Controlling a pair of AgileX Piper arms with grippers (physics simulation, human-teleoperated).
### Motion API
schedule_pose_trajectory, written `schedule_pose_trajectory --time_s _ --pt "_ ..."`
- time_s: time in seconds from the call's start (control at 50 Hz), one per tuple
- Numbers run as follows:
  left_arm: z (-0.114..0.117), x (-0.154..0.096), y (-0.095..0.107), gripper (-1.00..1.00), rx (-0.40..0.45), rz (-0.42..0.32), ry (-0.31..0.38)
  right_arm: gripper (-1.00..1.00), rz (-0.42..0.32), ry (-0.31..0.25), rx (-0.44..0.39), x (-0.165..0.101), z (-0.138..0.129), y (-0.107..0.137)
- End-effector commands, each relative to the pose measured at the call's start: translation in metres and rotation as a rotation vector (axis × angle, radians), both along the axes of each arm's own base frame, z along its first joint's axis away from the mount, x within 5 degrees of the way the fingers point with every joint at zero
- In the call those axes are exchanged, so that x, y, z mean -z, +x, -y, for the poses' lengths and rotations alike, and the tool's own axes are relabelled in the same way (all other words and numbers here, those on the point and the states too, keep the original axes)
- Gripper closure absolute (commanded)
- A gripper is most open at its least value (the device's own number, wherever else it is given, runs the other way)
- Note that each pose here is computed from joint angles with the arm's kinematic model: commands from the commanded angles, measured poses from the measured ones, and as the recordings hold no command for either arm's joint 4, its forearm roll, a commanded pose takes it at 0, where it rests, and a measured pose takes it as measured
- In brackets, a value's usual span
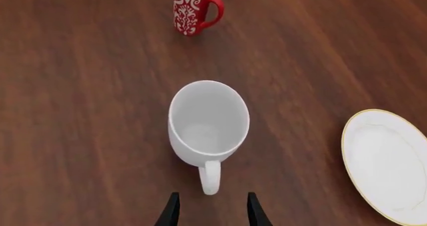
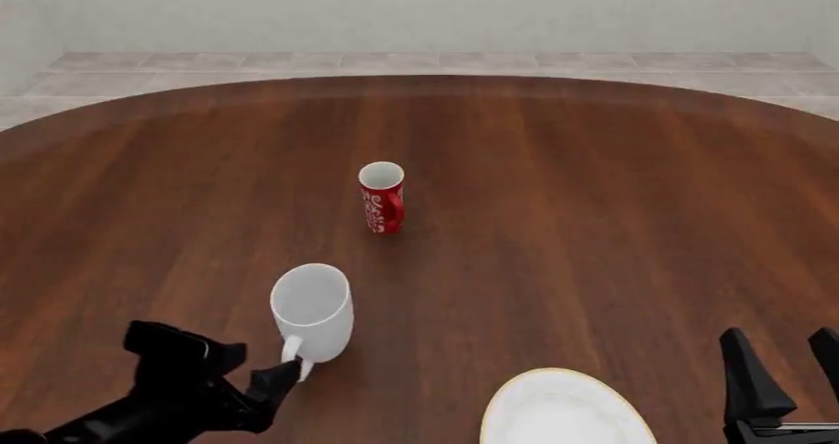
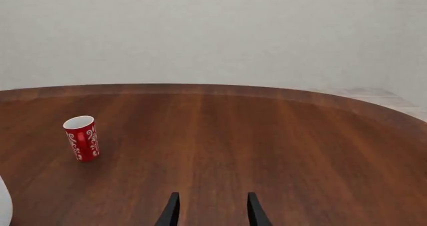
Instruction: Put the white mug on the plate.
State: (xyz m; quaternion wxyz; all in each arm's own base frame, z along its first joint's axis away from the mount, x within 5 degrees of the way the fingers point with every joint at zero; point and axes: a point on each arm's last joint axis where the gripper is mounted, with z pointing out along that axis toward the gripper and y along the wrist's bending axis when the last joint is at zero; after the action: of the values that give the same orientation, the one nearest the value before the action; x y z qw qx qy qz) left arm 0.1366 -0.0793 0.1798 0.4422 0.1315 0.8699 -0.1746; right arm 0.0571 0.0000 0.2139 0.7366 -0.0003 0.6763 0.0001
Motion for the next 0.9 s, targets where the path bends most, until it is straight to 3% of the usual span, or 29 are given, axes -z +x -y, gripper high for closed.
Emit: schedule_pose_trajectory --time_s 0.02,0.9 --pt "0.003 0.01 0.006 -1.0 -0.015 -0.024 -0.011 -1.0 0.0 0.0 0.001 0.0 0.0 0.0" --pt "0.013 0.034 0.027 -1.0 -0.022 -0.043 0.009 -1.0 0.0 0.0 0.001 0.0 0.0 0.0"
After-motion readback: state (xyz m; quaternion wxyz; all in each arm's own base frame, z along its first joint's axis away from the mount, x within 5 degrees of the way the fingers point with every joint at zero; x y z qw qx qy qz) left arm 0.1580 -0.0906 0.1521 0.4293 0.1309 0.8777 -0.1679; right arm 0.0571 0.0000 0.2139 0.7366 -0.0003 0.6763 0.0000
